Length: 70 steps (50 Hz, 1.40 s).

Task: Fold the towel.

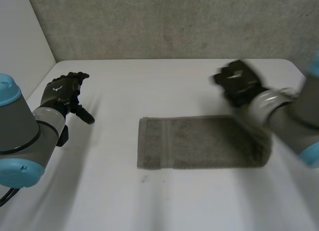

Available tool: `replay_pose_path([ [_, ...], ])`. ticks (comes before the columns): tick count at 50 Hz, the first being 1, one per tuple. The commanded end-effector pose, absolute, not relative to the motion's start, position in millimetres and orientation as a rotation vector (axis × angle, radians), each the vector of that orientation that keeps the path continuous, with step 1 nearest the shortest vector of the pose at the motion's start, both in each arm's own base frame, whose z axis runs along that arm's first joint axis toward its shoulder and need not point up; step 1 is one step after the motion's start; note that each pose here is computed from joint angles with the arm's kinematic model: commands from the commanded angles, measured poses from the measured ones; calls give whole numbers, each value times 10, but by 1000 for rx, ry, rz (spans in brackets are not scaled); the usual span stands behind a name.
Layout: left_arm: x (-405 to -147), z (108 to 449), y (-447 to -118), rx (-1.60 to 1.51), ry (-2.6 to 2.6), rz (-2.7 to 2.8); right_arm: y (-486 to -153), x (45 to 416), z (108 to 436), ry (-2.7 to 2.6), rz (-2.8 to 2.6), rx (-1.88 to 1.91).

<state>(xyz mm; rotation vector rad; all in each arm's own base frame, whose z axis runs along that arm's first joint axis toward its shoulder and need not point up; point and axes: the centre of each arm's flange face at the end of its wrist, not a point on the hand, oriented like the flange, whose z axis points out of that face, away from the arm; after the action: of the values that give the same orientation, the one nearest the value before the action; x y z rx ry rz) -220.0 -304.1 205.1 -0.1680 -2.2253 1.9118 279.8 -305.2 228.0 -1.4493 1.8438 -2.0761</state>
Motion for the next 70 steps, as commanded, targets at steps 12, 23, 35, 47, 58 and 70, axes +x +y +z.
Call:
replay_pose_path([
  [12, -2212, 2029, -3018, -174, -2230, 1903, -1760, 4001, 1360, 1657, -1713, -1734],
  [23, -2231, 2008, -2988, -184, -2234, 1891, -2167, 3428, 2093, 1862, -1838, -1263],
  [35, -2261, 2000, -2958, -196, -2232, 1883, -2461, 2555, 1709, 2174, -1657, -1070],
  [47, -2381, 2057, -2859, -234, -2208, 1868, -2537, 2068, 1345, 2247, -1535, -956],
  [58, -2664, 2454, -2564, -319, -2140, 1815, -2688, 1990, 1270, 2212, -1664, -965],
  [70, -2763, 3118, -2516, -264, -2118, 1748, -2448, 2818, 1948, 1691, -1967, -1425],
])
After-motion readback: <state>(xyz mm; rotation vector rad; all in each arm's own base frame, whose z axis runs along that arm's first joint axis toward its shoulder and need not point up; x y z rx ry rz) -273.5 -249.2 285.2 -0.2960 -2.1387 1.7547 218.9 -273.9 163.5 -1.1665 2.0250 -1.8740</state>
